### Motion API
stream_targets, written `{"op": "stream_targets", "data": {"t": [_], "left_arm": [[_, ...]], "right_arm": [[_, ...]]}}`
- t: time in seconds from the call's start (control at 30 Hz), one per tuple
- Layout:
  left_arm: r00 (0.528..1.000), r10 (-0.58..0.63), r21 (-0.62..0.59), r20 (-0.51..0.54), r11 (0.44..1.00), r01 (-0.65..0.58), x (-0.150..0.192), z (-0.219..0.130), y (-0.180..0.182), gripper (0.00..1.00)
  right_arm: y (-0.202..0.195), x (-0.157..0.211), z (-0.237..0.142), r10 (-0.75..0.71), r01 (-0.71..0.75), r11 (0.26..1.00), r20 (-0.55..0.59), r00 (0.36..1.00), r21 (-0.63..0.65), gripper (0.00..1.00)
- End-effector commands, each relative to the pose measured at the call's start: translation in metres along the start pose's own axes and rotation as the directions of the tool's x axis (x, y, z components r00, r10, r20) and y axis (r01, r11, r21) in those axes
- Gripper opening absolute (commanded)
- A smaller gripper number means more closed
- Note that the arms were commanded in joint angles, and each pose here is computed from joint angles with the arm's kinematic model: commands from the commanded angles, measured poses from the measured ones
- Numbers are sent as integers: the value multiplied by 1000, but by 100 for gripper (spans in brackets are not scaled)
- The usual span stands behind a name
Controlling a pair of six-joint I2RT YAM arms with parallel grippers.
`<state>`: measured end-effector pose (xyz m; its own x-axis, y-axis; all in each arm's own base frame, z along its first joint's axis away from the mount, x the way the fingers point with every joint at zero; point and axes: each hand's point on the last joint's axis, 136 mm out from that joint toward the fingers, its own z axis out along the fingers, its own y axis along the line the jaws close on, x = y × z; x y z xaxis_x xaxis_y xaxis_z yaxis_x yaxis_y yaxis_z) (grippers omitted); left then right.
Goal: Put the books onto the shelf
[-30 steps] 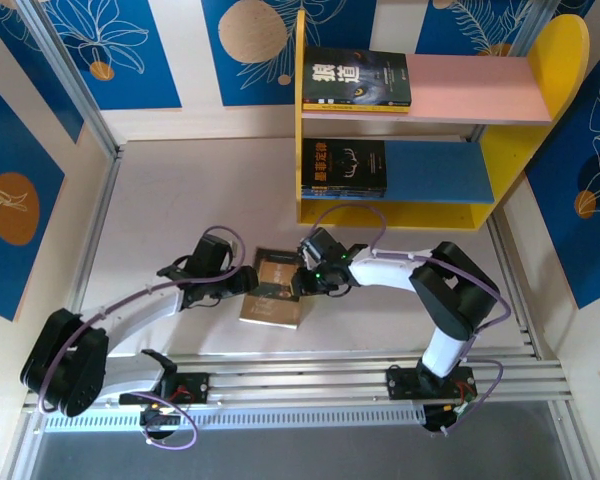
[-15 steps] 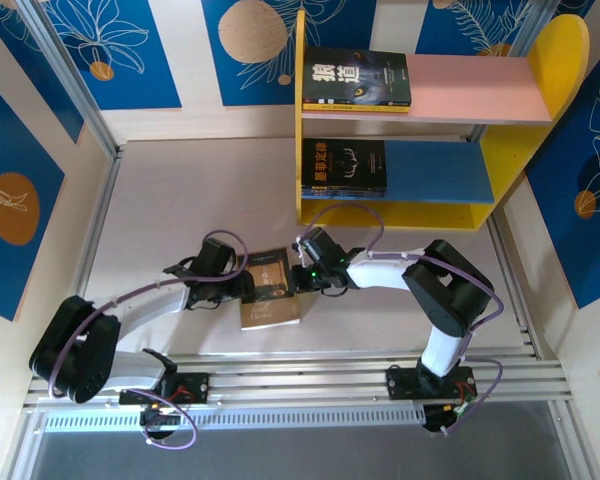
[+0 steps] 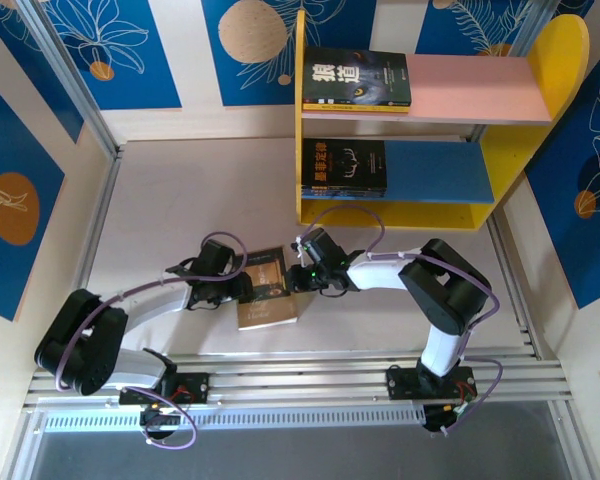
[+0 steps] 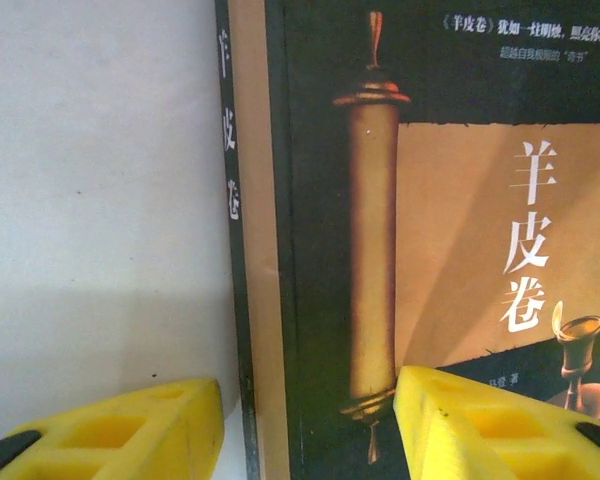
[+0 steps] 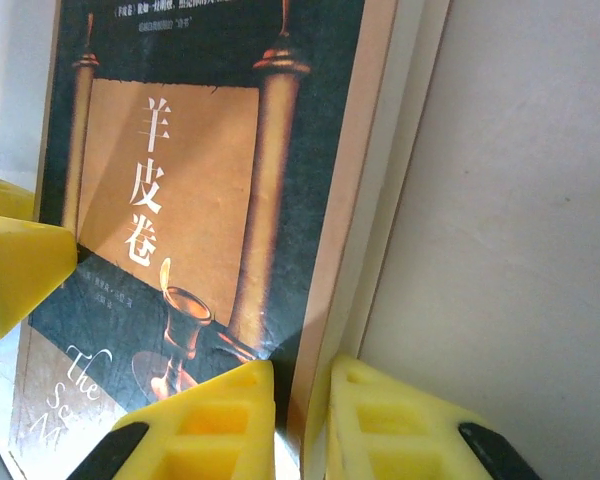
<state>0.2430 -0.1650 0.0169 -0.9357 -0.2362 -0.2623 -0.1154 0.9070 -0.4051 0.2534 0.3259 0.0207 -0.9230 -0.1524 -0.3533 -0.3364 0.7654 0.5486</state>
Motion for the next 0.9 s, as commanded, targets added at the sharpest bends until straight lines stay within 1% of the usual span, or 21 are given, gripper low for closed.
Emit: {"op": "stream_targets", "data": {"t": [0.0,0.17,0.37,0.47,0.6,0.77,0.8,0.87], "left_arm": [[999,34,295,-12,955,-29,-1,5,-59,51],[997,38,408,67,911,-62,-16,-32,-87,51],[991,1,492,137,868,-69,-22,-68,-101,53],[988,-13,527,152,847,-70,-24,-76,-106,53],[991,-6,495,135,867,-62,-23,-69,-102,53],[996,12,380,90,924,-45,-17,-50,-82,50],[996,17,360,82,932,-45,-16,-47,-78,49],[998,24,330,65,943,-44,-14,-42,-73,43]], "right_arm": [[-46,69,17,85,-55,987,-199,976,151,16],[-44,70,20,89,-60,987,-202,975,146,16],[-43,69,19,90,-60,987,-201,975,147,17],[-43,68,19,90,-62,987,-200,976,146,18],[-44,64,16,95,-66,986,-190,977,152,19],[-49,60,9,109,-81,983,-172,979,162,20],[-50,59,7,112,-85,983,-167,980,162,21],[-52,58,4,115,-90,983,-158,981,158,23]]}}
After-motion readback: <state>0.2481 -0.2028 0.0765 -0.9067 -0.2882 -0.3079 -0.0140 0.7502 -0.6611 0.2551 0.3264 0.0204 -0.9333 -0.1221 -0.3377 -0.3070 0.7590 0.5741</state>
